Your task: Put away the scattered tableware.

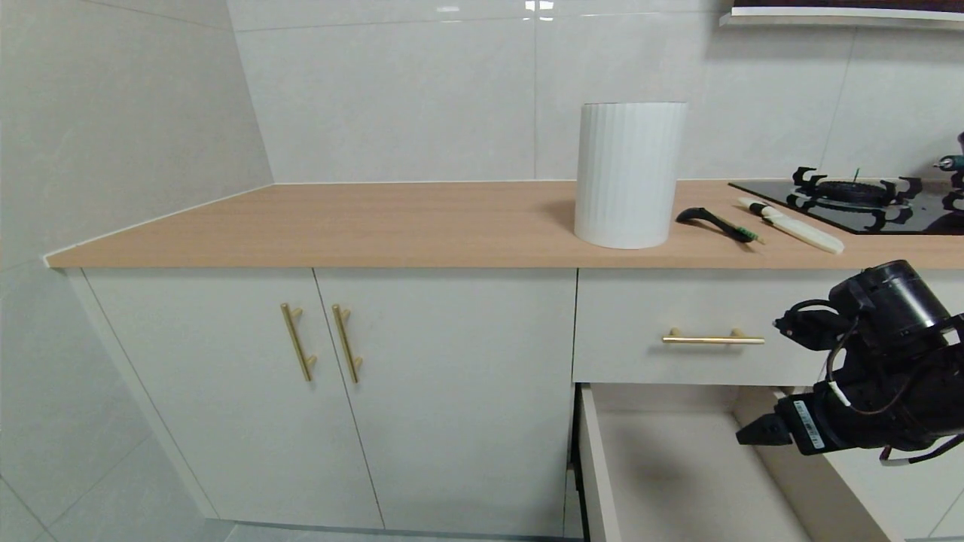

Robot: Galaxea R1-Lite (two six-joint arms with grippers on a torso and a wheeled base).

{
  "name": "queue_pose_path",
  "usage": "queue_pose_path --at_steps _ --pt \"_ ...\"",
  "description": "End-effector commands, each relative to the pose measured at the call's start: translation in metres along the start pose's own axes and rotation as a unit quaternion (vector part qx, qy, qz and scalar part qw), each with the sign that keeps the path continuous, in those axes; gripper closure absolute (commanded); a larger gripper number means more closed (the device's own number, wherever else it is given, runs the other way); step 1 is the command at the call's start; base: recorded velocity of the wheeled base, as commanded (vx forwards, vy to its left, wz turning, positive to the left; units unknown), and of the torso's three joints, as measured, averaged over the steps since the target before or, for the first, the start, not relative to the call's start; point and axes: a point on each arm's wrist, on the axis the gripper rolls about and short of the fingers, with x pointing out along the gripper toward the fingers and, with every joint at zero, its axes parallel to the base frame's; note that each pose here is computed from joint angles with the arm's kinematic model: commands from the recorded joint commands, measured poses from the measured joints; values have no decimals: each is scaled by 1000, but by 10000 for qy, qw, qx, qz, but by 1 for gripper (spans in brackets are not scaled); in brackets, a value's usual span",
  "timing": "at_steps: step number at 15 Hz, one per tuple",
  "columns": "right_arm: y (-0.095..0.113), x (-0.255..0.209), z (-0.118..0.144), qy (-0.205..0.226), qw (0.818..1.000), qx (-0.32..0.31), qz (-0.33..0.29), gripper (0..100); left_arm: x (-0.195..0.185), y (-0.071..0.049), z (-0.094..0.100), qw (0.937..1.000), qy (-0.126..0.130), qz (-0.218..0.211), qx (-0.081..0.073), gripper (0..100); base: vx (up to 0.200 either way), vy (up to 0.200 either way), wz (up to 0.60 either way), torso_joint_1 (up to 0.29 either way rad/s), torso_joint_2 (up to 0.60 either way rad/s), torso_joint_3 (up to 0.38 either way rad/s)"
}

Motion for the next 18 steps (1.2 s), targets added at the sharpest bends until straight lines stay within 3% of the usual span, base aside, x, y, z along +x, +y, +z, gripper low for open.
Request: queue_pose_path --at_steps 1,9,12,15,16,18 --pt "0 0 0 -19 10000 3 -4 0 0 0 0 10000 2 3 2 0 0 0 0 115 -325 -286" --pt "0 0 0 -18 10000 -3 0 0 0 0 0 10000 2 3 2 0 0 0 0 175 -501 -293" --pt "0 -7 8 -449 9990 12 5 0 0 0 0 10000 2 3 2 0 0 0 0 116 -287 -162" --pt "3 -11 42 -1219 9924 -67 -138 0 0 0 0 10000 2 3 2 0 0 0 0 24 -44 -26" --pt "5 -18 68 -1440 9895 -56 -148 0 0 0 0 10000 2 3 2 0 0 0 0 0 0 0" --pt "4 -25 97 -1380 9903 4 -177 0 0 0 0 10000 2 3 2 0 0 0 0 0 0 0"
